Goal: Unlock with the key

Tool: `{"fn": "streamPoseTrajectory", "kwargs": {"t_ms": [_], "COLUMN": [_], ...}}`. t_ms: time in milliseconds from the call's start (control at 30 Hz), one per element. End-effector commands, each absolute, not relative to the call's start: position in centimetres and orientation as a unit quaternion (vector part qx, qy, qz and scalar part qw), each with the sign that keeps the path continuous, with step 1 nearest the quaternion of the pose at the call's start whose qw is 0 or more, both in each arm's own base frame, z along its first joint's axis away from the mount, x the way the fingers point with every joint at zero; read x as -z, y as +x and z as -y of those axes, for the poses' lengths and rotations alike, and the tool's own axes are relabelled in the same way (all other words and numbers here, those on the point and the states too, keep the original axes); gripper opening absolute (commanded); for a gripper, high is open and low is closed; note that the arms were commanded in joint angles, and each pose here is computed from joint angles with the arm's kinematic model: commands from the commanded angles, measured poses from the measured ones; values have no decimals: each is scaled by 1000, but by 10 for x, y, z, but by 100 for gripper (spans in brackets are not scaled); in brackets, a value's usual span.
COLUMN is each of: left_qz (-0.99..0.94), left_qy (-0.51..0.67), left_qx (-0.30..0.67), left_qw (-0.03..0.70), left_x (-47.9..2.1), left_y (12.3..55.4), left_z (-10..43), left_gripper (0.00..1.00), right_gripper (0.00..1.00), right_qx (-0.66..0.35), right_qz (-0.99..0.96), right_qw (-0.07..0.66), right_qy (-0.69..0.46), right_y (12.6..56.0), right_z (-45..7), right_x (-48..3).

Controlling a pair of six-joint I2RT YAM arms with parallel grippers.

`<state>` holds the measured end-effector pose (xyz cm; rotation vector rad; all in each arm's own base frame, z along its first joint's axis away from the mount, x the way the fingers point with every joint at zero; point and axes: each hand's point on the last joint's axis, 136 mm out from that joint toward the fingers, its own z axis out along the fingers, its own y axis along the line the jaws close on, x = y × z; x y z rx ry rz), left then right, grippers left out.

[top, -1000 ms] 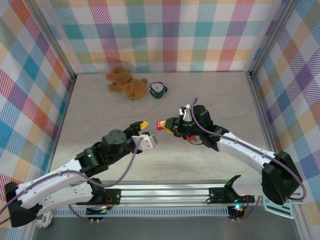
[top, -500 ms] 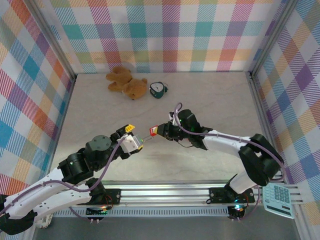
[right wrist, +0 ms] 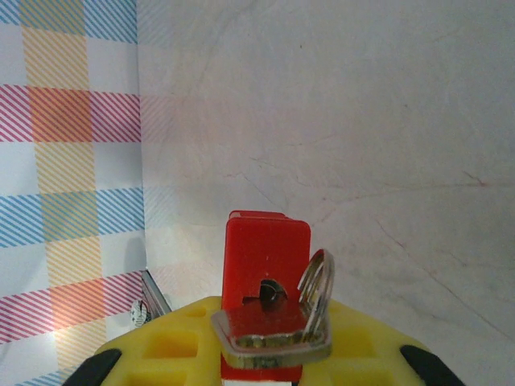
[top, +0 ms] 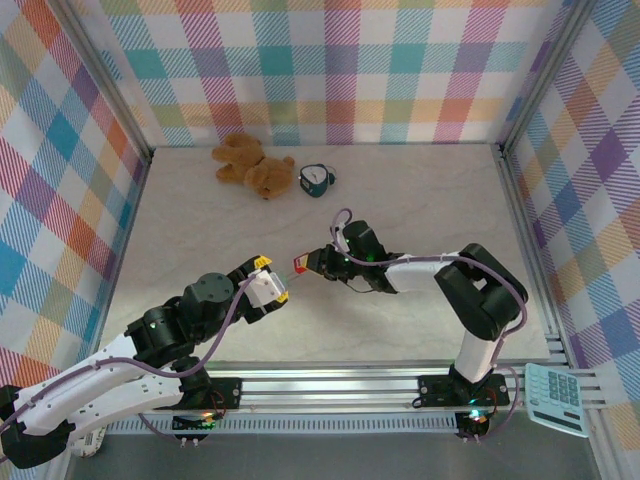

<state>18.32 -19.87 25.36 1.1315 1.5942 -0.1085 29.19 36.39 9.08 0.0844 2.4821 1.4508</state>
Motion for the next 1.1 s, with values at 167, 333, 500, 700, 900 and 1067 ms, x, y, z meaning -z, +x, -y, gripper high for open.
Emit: {"fn": "streamPoseTrajectory", "kwargs": {"t_ms": [167,333,500,700,900,1067], "left_qz": [-683,-682,-682,-681,-683,-684], "left_qy": [480,482,486,487,486,484], "left_qx": [51,53,53,52,54,57], "left_qw": [548,547,544,544,543,543], "left_x": [-244,-241,-239,-238,-236,-237], "left_y": [185,186,187,188,188,188], "left_z": [206,210,212,213,214,215], "left_gripper": [60,60,60,61,62,64], "right_gripper": [8,7,8,9,15,20], "right_qx": [-536,-526,-524,-523,-515,-501], "right_qz": [-829,-837,-838,-839,-845,-853], "right_qw": [151,136,127,127,114,105], "right_qy": [38,64,85,81,87,99], "right_y": [319,329,335,337,335,335], "right_z": [-369,-365,-362,-360,-358,-352], "right_x": [-100,-87,-75,-72,-57,-49]}}
